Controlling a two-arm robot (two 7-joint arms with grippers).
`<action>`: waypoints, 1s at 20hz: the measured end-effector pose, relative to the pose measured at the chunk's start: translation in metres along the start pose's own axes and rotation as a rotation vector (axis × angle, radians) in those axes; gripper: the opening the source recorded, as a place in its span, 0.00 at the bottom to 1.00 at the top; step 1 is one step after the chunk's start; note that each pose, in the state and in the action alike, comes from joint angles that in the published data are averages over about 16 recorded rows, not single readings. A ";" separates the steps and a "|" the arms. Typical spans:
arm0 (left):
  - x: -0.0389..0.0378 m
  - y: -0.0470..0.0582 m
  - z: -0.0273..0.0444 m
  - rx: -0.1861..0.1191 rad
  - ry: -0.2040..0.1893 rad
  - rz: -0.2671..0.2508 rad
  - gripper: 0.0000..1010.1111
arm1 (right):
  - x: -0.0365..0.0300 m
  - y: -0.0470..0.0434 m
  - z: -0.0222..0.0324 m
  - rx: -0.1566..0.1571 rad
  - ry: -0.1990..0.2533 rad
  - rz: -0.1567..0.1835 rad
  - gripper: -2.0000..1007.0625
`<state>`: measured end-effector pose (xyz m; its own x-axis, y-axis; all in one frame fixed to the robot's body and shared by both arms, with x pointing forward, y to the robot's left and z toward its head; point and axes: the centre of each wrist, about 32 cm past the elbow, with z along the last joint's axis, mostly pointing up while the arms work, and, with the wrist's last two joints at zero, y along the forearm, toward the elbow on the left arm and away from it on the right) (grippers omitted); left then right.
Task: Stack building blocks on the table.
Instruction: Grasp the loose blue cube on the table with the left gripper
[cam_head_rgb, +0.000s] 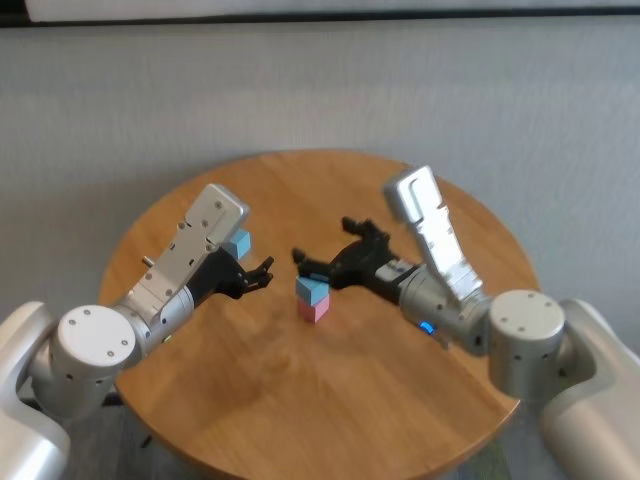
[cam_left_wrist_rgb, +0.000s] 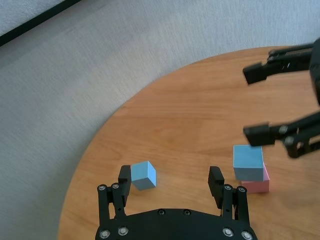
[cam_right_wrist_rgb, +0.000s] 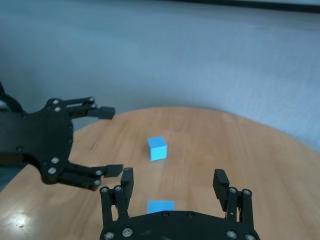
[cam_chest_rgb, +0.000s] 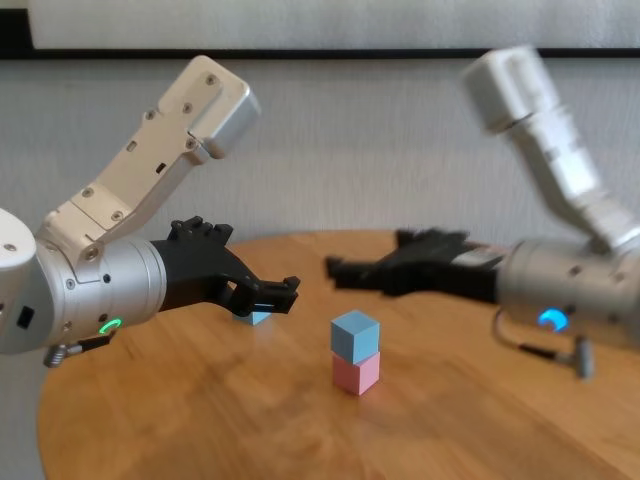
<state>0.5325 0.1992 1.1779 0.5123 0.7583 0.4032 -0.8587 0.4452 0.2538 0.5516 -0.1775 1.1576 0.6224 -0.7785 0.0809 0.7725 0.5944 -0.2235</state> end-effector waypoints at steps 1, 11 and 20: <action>0.0000 0.000 0.0000 0.000 0.000 0.000 0.99 | 0.0032 -0.0038 0.0018 0.007 0.006 -0.005 0.97; 0.0000 0.000 0.0000 0.000 0.000 0.000 0.99 | 0.0369 -0.0476 0.0074 0.036 0.010 -0.120 1.00; 0.0005 0.000 -0.0001 -0.003 0.000 -0.001 0.99 | 0.0593 -0.0839 -0.0022 0.033 -0.046 -0.234 1.00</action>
<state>0.5327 0.1996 1.1780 0.5130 0.7581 0.4026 -0.8583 0.4470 0.2519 0.5235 -0.2740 1.1790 0.4302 -0.8863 0.1716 0.8997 0.4054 -0.1617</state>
